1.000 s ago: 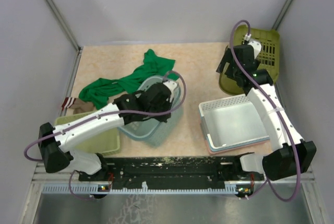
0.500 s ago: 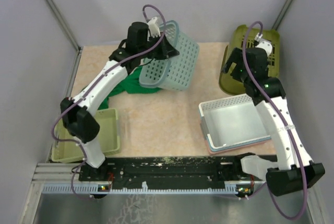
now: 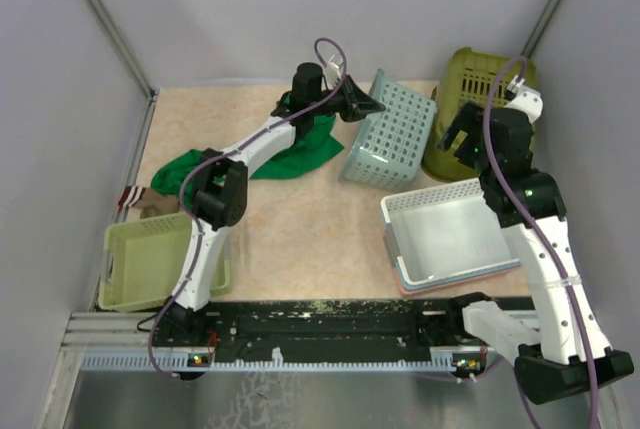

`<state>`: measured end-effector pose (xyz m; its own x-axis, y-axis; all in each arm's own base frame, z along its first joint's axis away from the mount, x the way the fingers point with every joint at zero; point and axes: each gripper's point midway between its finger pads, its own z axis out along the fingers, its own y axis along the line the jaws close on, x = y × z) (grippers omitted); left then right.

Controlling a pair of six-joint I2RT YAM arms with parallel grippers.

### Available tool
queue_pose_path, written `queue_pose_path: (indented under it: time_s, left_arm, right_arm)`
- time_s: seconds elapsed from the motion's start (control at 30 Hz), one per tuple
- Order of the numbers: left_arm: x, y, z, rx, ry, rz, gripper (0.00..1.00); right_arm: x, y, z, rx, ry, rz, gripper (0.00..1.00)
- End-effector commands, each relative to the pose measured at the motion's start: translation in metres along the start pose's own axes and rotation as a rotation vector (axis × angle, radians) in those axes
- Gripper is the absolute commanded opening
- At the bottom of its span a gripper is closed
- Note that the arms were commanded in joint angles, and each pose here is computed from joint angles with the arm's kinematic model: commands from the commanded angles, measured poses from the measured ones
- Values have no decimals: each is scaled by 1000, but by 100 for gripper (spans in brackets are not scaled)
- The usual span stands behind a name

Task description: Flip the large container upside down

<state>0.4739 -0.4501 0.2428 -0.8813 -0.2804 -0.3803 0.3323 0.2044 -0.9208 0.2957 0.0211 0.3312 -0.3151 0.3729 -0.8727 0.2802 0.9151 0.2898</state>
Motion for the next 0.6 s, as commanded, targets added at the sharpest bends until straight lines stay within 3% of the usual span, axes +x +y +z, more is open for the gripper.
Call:
queue_pose_path:
  time_s: [0.0,0.07,0.2,0.4,0.57]
  left_arm:
    - [-20,-33,1,97,-22,54,34]
    - [-23,-18,-2,13,-38,97,58]
    - [-34,-11,-21,-130,-69,235,77]
    - [-54,-19,-64,-388,-122,558,82]
    - [-45,-40,-83,-600,-143,823,85]
  right_arm:
    - [1,7,2,-33,7,36,87]
    - [6,9,4,-41,29,35,87]
    - [20,14,12,-64,74,31,87]
    - [35,25,27,-96,125,37,87]
    - [31,24,35,-74,97,58,86]
